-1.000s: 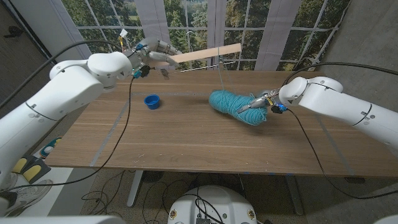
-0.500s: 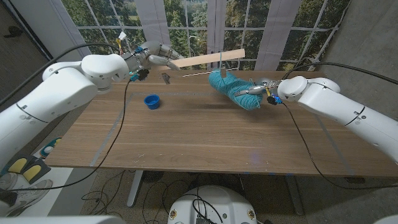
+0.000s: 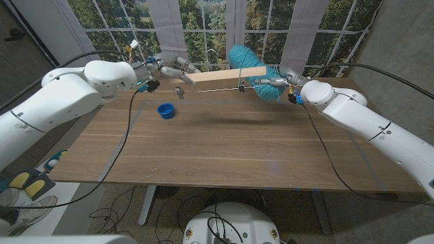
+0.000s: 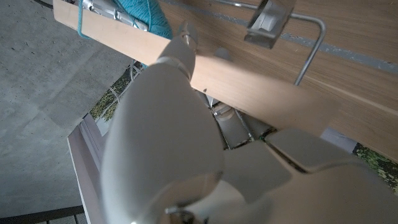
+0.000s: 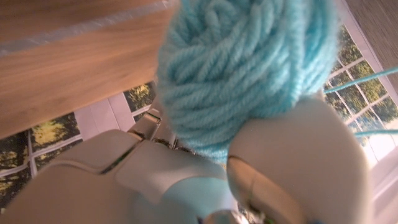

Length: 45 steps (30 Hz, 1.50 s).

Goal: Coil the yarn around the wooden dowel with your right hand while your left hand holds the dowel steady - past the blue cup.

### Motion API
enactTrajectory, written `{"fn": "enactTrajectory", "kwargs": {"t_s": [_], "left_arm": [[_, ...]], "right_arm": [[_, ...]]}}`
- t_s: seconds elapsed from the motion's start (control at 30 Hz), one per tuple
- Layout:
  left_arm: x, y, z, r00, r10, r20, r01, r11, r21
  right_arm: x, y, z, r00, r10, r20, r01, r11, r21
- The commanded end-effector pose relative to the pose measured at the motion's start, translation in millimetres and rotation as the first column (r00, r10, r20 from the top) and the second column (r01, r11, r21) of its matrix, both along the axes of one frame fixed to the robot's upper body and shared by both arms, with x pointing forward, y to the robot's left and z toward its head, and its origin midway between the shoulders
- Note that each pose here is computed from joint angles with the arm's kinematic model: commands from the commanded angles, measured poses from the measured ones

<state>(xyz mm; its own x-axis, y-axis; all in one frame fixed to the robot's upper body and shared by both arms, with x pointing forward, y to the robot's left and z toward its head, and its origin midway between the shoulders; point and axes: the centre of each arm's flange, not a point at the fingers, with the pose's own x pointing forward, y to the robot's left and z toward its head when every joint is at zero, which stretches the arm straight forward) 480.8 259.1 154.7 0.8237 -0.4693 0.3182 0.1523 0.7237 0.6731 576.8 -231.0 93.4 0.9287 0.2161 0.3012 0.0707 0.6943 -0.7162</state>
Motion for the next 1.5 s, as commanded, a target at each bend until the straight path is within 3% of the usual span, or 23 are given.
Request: {"fn": "enactTrajectory", "kwargs": {"t_s": [0.03, 0.3, 0.43, 0.7, 0.87, 1.13, 1.37, 1.5], "left_arm": [[14.3, 16.6, -8.6, 0.996, 0.064, -0.057, -0.061, 0.996, 0.064], [18.7, 22.0, -16.5, 0.99, 0.112, -0.083, -0.104, 0.99, 0.093], [18.9, 23.6, -19.4, 0.977, 0.199, -0.071, -0.188, 0.972, 0.14], [20.2, 23.0, -25.0, 0.97, 0.233, -0.064, -0.221, 0.963, 0.153], [16.0, 21.1, -25.9, 0.946, 0.325, -0.025, -0.313, 0.927, 0.205], [18.2, 23.1, -31.3, 0.942, 0.332, -0.058, -0.314, 0.927, 0.206], [13.2, 21.0, -30.1, 0.939, 0.342, -0.042, -0.326, 0.922, 0.208], [11.5, 18.9, -29.5, 0.93, 0.367, -0.03, -0.351, 0.907, 0.231]], "right_arm": [[-22.0, 5.2, 32.6, 0.953, 0.015, 0.303, -0.043, 0.996, 0.084], [-37.5, 3.4, 31.1, 0.906, 0.001, 0.424, -0.062, 0.989, 0.131], [-46.9, 2.8, 26.1, 0.876, -0.001, 0.483, -0.083, 0.985, 0.154], [-65.4, 4.2, 19.2, 0.839, -0.017, 0.543, -0.063, 0.99, 0.129], [-75.7, 4.7, 14.3, 0.819, -0.041, 0.572, -0.033, 0.992, 0.118], [-81.2, -3.2, 4.8, 0.823, -0.068, 0.564, -0.008, 0.991, 0.13], [-82.1, -6.0, 0.9, 0.832, -0.086, 0.548, 0.026, 0.993, 0.117], [-81.5, -6.6, 0.3, 0.846, -0.09, 0.526, 0.045, 0.994, 0.098]]}}
